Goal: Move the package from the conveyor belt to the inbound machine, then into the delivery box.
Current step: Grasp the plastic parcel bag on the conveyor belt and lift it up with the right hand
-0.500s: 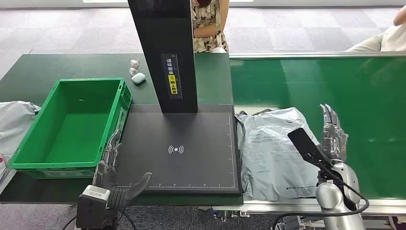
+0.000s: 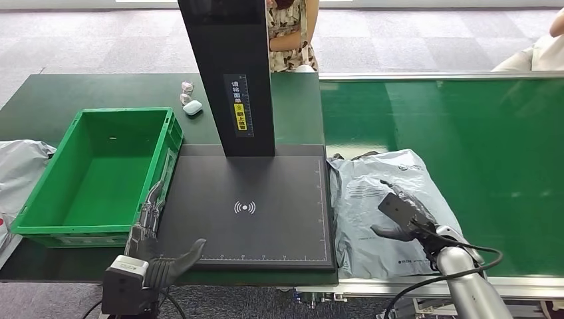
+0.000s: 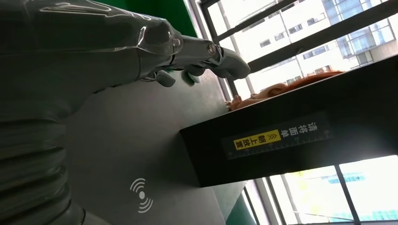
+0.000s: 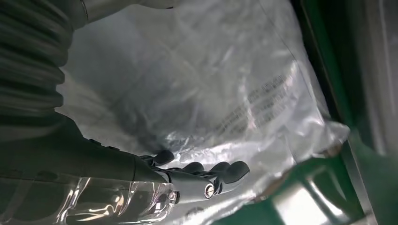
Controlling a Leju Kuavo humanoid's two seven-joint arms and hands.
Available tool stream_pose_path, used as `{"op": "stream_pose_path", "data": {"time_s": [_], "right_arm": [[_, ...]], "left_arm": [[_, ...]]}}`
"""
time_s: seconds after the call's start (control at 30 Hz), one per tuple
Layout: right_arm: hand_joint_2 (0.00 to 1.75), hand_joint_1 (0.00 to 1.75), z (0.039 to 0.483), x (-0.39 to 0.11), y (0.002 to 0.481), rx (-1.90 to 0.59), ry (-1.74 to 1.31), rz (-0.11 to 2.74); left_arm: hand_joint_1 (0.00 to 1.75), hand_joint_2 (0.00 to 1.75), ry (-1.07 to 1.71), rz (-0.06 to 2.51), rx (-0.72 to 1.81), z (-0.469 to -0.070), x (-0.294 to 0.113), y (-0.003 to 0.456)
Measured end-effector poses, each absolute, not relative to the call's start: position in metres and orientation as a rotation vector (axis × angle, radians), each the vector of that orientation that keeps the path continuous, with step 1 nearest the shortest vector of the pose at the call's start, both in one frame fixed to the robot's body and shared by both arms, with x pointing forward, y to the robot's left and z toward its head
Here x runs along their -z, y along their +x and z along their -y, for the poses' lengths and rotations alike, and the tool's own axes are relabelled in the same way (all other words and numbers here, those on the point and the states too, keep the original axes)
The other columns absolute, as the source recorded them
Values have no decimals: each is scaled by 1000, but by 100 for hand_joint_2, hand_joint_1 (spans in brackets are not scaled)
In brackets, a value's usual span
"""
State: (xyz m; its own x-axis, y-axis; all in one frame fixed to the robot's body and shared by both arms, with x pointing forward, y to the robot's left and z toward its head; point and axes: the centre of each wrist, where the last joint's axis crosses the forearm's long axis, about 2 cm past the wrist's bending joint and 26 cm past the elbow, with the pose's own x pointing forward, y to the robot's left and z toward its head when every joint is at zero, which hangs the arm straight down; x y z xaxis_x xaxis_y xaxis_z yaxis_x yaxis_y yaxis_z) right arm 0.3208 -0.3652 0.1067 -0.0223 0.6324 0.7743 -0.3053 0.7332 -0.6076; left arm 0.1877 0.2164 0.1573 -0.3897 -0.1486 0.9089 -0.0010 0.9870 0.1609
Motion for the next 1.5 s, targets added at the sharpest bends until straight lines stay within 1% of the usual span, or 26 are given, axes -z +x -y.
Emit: {"op": "stream_pose_path", "data": {"time_s": [0.17,0.4,0.63,0.77,1.07,1.37,1.43,1.5], "right_arm": [[175,0,367,-96,317,-899,-276,1240],[175,0,367,-95,319,-1116,-437,1000],[175,0,358,-92,316,-1230,-450,924],[175,175,352,-89,314,-1261,-454,908],[175,175,347,-88,312,-1288,-455,909],[175,175,352,-86,300,-1304,-465,909],[175,175,352,-86,297,-1296,-516,916],[175,175,353,-86,293,-1281,-643,915]], "left_arm": [[0,175,98,1965,175,-216,-157,194],[0,175,90,1955,193,-217,-158,201],[0,175,81,1947,197,-218,-156,206],[0,175,83,1947,198,-218,-156,209],[0,175,77,1932,200,-220,-151,211],[0,175,68,1931,205,-222,-148,211],[0,175,70,1930,205,-222,-147,210],[0,175,76,1931,204,-222,-146,209]]}}
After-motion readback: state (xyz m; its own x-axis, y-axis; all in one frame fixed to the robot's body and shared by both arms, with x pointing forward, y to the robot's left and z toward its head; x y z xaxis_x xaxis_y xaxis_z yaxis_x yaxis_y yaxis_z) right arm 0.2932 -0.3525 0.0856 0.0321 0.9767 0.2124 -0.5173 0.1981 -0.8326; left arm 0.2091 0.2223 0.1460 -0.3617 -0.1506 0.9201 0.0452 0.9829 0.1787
